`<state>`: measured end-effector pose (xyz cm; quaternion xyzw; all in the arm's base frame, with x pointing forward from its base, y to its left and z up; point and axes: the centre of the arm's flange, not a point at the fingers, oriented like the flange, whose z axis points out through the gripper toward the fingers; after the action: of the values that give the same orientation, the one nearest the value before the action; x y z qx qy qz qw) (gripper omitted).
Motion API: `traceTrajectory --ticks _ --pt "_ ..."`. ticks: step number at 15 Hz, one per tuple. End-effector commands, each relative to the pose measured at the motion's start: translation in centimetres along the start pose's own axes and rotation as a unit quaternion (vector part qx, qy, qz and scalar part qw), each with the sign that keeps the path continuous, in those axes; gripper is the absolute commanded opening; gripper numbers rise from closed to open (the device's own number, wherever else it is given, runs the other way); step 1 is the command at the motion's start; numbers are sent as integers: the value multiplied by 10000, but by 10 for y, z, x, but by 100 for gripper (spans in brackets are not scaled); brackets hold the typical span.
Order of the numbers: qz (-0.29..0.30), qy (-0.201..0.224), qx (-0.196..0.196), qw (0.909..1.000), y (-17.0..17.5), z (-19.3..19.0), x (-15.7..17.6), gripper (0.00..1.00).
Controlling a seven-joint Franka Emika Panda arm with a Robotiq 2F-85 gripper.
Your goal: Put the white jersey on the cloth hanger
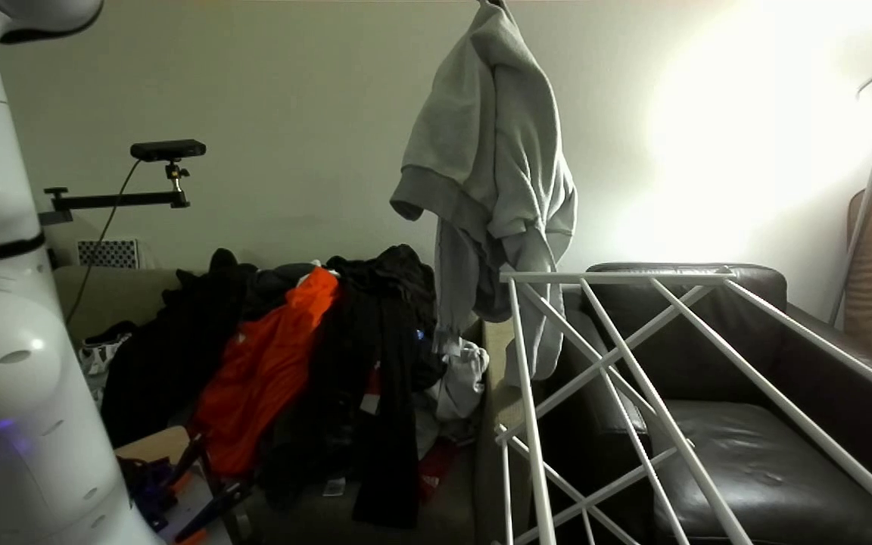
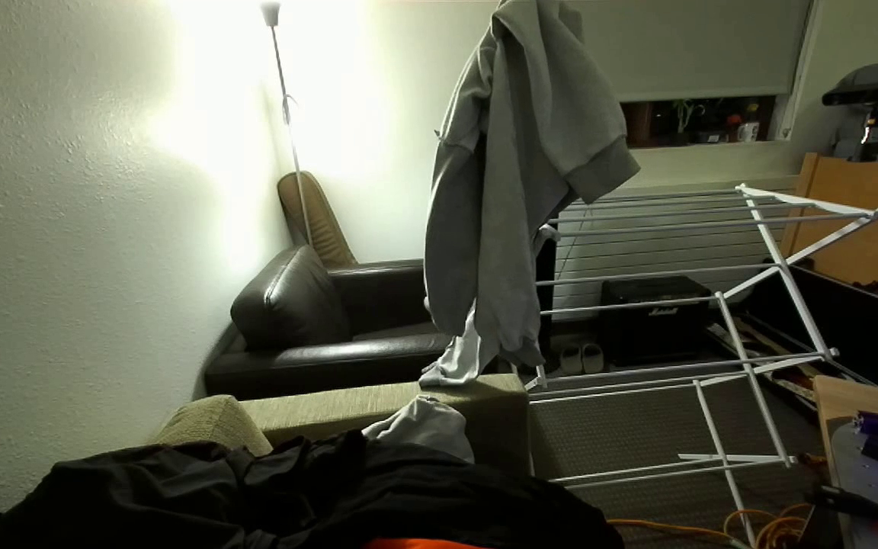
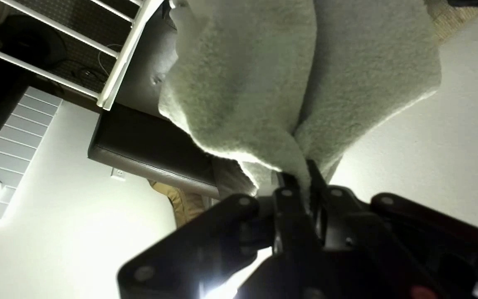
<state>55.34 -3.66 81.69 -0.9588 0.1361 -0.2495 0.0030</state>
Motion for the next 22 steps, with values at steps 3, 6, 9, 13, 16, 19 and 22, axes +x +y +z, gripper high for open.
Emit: traceTrajectory --ticks 3,6,9,13,16,19,22 --pt "639 525 7 9966 8 -32 18 3" --pt "980 669 -40 9929 15 -39 30 3" --pt "1382 853 -115 9867 20 -42 44 3" --pt "1895 1052 -218 9760 24 -41 66 3" --pt "2192 1200 -292 9678 29 -41 76 3" --pt "2212 1261 -362 9664 36 -44 76 3" --pt "2092 1277 -384 9687 44 -50 68 3"
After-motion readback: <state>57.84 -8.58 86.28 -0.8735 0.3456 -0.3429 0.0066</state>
